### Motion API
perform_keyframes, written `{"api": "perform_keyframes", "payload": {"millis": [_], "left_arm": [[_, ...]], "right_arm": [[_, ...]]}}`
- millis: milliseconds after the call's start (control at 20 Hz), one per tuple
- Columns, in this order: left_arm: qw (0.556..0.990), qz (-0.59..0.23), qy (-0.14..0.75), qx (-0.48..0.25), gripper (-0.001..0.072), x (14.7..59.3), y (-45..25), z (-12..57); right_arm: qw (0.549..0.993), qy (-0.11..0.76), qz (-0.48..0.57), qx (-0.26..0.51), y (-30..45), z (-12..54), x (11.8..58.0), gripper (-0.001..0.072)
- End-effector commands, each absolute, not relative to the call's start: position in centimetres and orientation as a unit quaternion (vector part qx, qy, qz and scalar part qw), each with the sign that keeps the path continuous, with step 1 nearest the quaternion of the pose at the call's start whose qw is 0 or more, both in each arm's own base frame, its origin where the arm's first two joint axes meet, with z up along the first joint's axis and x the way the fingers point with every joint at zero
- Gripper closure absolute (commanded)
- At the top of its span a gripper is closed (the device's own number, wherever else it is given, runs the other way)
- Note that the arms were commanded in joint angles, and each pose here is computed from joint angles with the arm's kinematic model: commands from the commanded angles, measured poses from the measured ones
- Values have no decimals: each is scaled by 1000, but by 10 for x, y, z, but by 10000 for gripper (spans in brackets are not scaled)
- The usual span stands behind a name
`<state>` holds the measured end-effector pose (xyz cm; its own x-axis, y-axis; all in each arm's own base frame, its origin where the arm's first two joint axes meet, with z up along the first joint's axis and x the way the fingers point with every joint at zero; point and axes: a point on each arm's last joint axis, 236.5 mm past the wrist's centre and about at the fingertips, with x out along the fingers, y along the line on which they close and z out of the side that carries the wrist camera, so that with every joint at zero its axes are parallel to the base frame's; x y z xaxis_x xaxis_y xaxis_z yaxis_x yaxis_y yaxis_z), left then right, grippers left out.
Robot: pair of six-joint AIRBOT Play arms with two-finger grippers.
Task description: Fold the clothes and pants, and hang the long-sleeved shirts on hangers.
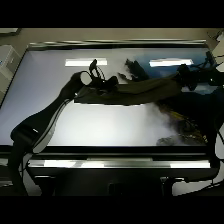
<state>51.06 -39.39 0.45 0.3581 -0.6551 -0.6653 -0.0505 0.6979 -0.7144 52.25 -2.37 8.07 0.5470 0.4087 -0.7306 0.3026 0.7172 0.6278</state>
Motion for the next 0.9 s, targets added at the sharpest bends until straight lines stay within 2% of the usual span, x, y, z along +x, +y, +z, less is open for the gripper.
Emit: {"api": "perform_keyframes", "payload": {"millis": [0, 200, 450, 700, 850], "left_arm": [[700, -196, 532, -435, 695, 485, -478, -27], [662, -179, 551, -475, 695, 461, -520, -52], [628, -153, 566, -511, 697, 456, -539, -66], [619, -139, 572, -520, 697, 456, -538, -73], [610, -161, 563, -534, 696, 465, -535, -48]], "right_arm": [[803, 475, 29, 360, -34, 109, 499, 681], [809, 470, 37, 351, -29, 131, 487, 681], [815, 462, 44, 347, -22, 155, 472, 681], [822, 450, 48, 347, -18, 173, 464, 681], [820, 450, 46, 351, -17, 175, 463, 681]]}}
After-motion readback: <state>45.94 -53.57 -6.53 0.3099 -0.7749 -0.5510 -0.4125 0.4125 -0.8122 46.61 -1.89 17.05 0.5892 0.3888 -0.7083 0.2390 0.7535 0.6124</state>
